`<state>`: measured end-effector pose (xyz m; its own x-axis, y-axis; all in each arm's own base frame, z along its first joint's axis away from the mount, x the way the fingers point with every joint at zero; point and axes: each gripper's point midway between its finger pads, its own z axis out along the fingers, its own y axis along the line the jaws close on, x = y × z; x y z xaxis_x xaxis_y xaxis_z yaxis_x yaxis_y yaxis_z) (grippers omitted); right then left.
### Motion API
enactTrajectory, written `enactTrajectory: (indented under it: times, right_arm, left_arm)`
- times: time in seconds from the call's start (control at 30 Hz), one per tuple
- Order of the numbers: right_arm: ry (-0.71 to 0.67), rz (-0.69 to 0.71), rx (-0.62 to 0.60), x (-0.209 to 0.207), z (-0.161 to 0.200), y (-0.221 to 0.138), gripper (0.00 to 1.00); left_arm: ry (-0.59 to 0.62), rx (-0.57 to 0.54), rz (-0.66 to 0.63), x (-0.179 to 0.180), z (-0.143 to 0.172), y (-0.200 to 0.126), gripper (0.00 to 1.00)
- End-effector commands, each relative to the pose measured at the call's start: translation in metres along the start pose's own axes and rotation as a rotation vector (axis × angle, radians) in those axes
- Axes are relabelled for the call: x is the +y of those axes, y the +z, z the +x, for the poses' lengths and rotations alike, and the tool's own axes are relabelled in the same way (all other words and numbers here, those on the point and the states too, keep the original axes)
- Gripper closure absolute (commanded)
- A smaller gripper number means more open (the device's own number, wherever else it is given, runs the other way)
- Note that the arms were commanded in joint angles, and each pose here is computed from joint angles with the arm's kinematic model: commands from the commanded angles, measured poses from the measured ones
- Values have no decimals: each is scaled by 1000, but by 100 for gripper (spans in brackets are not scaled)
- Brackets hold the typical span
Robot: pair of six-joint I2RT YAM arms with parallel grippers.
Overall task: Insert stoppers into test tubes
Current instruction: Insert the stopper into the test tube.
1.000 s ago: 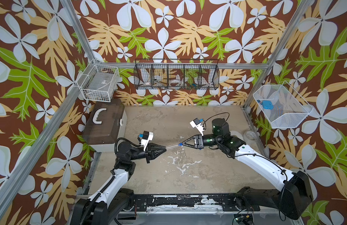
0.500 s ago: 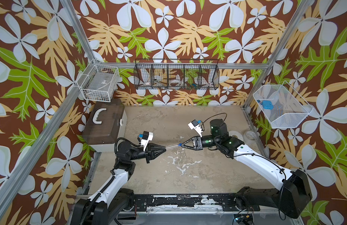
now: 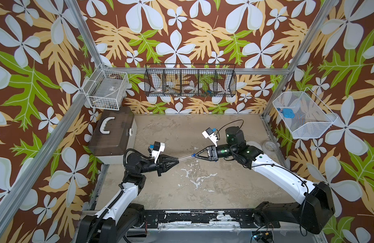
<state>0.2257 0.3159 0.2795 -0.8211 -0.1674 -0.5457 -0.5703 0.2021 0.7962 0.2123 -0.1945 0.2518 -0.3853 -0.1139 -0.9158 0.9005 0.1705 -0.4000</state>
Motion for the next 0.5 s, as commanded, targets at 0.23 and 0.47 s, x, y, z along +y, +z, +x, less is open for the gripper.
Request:
enactTrajectory:
  times: [0.23,0.47]
  right_arm:
    - [-35,14,-25,0,-7,-6,70]
    - [-31,7,-8,0,-2,-5,71]
  left_arm:
    - [17,3,8,-2,0,0,100]
    - [18,3,8,-2,-1,0,100]
